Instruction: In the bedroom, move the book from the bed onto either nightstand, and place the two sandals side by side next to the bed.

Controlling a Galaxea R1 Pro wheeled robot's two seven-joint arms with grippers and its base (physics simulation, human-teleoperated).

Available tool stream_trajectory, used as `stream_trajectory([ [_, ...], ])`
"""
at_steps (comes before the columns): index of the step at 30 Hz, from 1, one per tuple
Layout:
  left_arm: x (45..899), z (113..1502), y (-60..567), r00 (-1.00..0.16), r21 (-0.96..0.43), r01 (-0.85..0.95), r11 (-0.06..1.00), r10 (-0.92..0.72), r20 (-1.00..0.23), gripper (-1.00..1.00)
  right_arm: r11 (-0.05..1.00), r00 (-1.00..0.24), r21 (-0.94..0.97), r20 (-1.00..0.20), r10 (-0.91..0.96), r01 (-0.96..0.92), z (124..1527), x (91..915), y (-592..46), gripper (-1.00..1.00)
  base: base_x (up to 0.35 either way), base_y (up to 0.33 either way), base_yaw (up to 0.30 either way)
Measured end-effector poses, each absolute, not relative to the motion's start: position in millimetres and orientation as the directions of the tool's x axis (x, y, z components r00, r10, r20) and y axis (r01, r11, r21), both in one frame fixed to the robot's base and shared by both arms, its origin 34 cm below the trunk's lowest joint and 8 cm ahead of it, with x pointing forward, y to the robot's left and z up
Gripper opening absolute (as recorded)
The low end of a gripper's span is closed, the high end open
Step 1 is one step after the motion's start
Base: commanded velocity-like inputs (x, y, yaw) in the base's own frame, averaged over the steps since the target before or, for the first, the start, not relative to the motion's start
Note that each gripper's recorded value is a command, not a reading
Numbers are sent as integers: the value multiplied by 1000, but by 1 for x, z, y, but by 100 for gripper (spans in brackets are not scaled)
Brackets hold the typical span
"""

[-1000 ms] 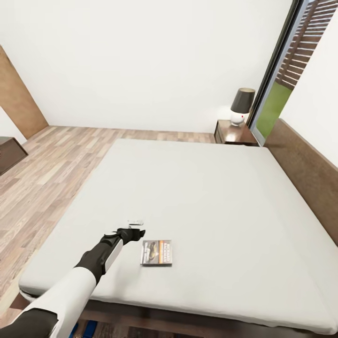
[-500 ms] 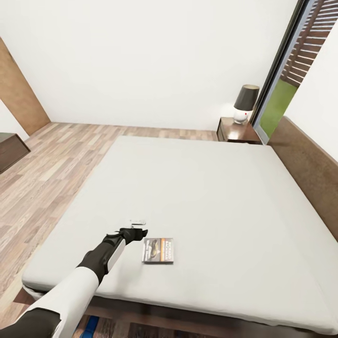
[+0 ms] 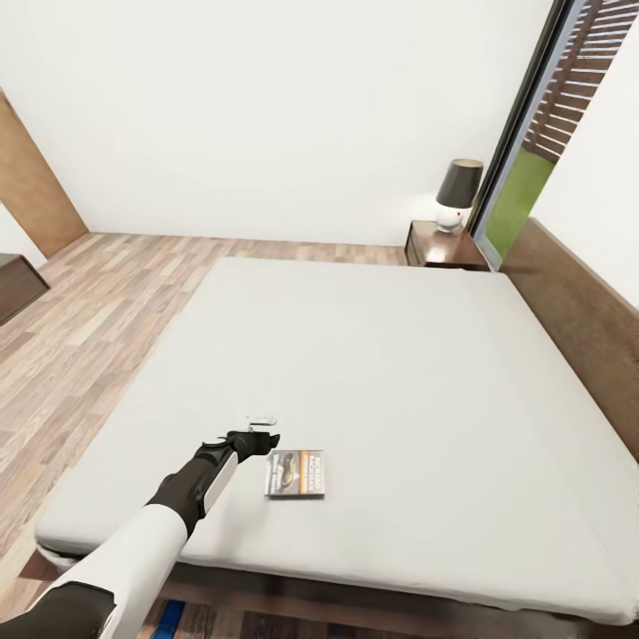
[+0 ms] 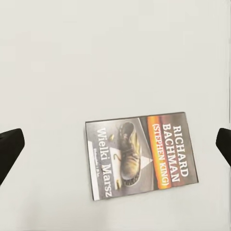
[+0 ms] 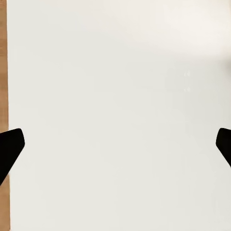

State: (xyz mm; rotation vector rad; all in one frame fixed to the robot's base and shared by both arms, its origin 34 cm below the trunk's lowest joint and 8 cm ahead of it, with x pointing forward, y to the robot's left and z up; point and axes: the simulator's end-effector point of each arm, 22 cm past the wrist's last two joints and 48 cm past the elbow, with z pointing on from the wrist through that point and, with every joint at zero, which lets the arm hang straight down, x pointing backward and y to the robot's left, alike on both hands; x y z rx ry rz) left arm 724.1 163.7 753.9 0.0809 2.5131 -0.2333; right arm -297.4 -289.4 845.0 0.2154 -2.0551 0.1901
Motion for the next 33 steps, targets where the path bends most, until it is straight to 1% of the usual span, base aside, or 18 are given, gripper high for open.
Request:
stream_trajectory([
  [21,724,754,163,-813,-149,112,983,4,-582,100,972,-467,-44,881,-72,-233,845,-297,-289,100,0,0,-261],
  [24,724,754,164,-814,-149,111,983,4,-581,100,971,-466,-43,882,-73,-233,845,-297,-290,100,0,0,-142],
  [33,723,752,164,-816,-149,111,983,4,-578,100,971,-465,-42,882,-73,-234,846,-297,-290,100,0,0,-24],
])
